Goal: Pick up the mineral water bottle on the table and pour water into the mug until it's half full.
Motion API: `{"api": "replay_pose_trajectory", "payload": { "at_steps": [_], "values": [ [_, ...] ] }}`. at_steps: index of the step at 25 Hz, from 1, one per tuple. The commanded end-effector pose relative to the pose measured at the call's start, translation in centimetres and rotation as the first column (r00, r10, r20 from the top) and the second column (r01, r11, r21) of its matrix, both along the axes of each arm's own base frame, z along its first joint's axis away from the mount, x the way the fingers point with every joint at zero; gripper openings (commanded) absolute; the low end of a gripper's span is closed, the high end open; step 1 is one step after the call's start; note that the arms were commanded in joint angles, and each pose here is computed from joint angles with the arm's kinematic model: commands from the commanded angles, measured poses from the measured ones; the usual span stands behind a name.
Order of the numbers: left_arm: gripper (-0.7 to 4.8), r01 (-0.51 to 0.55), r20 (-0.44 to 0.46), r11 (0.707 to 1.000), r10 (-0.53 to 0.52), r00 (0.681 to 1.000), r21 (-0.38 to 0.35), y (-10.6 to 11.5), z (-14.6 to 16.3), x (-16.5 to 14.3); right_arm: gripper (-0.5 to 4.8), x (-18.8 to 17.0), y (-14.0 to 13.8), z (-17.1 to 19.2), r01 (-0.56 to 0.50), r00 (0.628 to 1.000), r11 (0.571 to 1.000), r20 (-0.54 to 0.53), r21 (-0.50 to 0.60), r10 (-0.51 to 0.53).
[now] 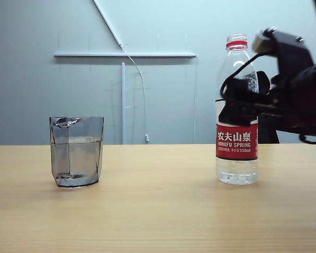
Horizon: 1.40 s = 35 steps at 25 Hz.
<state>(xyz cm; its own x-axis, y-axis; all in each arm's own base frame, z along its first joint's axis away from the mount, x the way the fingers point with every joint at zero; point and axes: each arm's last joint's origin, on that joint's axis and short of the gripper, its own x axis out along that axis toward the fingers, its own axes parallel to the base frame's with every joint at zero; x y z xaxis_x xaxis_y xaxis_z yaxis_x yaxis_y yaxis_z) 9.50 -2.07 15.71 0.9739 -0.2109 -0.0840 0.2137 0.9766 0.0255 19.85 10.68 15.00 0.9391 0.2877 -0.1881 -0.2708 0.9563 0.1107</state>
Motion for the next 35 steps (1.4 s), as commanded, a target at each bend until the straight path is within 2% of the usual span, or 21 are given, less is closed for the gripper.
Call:
{"api": "replay_pose_trajectory", "payload": {
  "at_steps": [1,7,9,15,17,18,21,24,27,35],
  "values": [
    [-0.02,0.004,0.013,1.000,-0.004,1.000,-0.006,0.0,0.2,0.0,4.79,-1.0,-0.5,0.1,-0.010,1.000,0.998,0.006,0.062,0.009],
    [-0.02,0.002,0.013,1.000,-0.002,1.000,-0.006,0.0,0.2,0.0,4.79,-2.9,-1.1,-0.1,-0.031,0.999,0.995,0.014,0.098,0.029],
    [-0.02,-0.002,0.013,1.000,0.003,1.000,-0.006,0.0,0.2,0.0,4.79,-3.9,-0.9,0.0,-0.081,0.997,0.990,0.028,0.112,0.078],
    [-0.02,-0.114,0.013,0.993,0.114,0.993,-0.006,1.1,0.2,0.2,4.72,-5.5,0.3,1.1,-0.188,0.981,0.968,0.076,0.166,0.177],
    [-0.02,-0.151,0.013,0.989,0.151,0.988,-0.006,1.5,0.2,0.2,3.87,-5.9,0.7,1.5,-0.222,0.973,0.959,0.097,0.177,0.208],
    [-0.02,-0.170,0.013,0.986,0.170,0.985,-0.006,1.7,0.2,0.2,3.23,-6.2,0.9,1.7,-0.242,0.968,0.953,0.108,0.183,0.225],
    [-0.02,-0.200,0.013,0.980,0.200,0.980,-0.006,2.0,0.2,0.2,1.79,-7.0,1.4,2.2,-0.296,0.952,0.934,0.137,0.198,0.273],
    [-0.02,-0.203,0.013,0.979,0.203,0.979,-0.006,2.0,0.2,0.2,1.27,-7.4,1.7,2.4,-0.319,0.945,0.925,0.146,0.207,0.293],
    [-0.02,-0.203,0.013,0.979,0.203,0.979,-0.006,2.0,0.2,0.2,-0.04,-7.6,1.9,2.5,-0.335,0.939,0.919,0.149,0.209,0.309],
    [-0.02,-0.203,0.013,0.979,0.203,0.979,-0.006,2.0,0.2,0.2,-0.09,-7.7,2.0,2.5,-0.336,0.940,0.913,0.141,0.233,0.310]
  ]
}}
